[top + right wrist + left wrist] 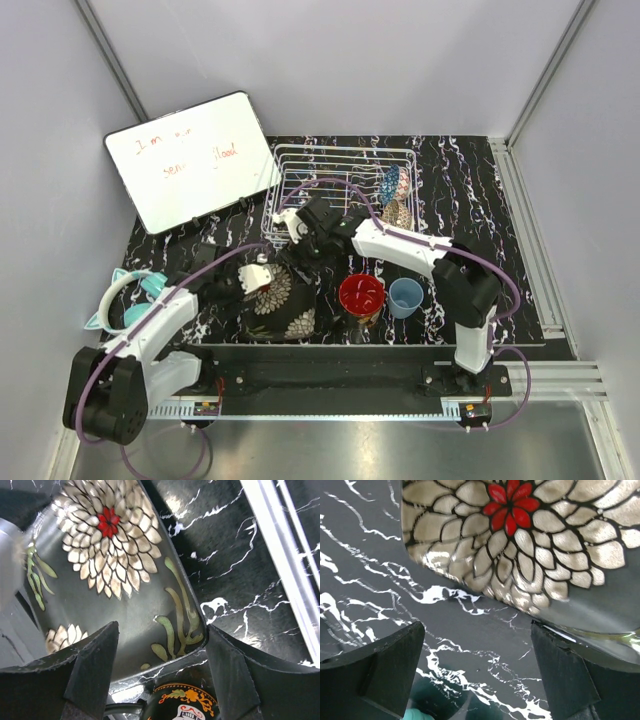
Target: Load the mixed dishes into the dish rack
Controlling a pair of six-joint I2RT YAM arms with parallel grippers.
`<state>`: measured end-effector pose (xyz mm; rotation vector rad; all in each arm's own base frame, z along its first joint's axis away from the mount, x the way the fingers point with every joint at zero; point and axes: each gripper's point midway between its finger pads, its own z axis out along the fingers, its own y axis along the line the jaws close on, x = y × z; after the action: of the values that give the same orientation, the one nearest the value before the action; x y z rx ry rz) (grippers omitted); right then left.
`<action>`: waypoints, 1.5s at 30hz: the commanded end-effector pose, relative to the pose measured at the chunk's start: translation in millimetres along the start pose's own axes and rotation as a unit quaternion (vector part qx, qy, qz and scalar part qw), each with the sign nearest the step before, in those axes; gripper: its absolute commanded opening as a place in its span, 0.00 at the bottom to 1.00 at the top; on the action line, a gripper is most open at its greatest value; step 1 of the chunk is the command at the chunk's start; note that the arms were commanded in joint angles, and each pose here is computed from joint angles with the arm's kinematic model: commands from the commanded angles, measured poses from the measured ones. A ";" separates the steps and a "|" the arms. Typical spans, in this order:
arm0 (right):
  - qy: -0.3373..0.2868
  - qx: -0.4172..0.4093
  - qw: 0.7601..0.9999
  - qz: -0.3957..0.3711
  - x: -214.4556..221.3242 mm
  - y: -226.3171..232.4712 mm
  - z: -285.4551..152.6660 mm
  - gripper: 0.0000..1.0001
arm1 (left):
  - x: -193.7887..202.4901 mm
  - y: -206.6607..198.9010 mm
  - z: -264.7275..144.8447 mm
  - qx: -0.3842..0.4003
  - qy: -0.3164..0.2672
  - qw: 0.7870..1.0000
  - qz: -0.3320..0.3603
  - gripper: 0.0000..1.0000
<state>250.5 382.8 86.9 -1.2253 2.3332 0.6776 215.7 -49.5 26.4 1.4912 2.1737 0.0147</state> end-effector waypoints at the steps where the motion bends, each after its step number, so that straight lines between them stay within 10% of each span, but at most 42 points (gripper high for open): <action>1: 0.016 -0.036 0.999 -0.011 3.0 16.3 7.6 0.76 | -2.4 7.2 -8.1 -0.027 -0.007 0.999 0.019 0.93; 32: 0.040 -0.058 0.998 -0.001 -5.2 14.0 47.8 0.73 | -11.6 38.4 -64.3 -0.084 -0.004 0.995 0.054 0.93; 39: 0.038 -0.042 0.998 0.000 -6.1 9.3 45.8 0.99 | -6.4 13.0 -55.6 -0.034 -0.011 0.996 0.080 0.93; 45: 0.006 0.028 0.999 -0.013 -17.0 -6.9 11.8 1.00 | 3.1 3.6 -46.5 -0.017 0.001 0.996 0.084 0.93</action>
<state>250.4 399.1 33.2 -1.3020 2.4650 0.6699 204.9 -29.7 74.5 1.5992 2.0539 0.1433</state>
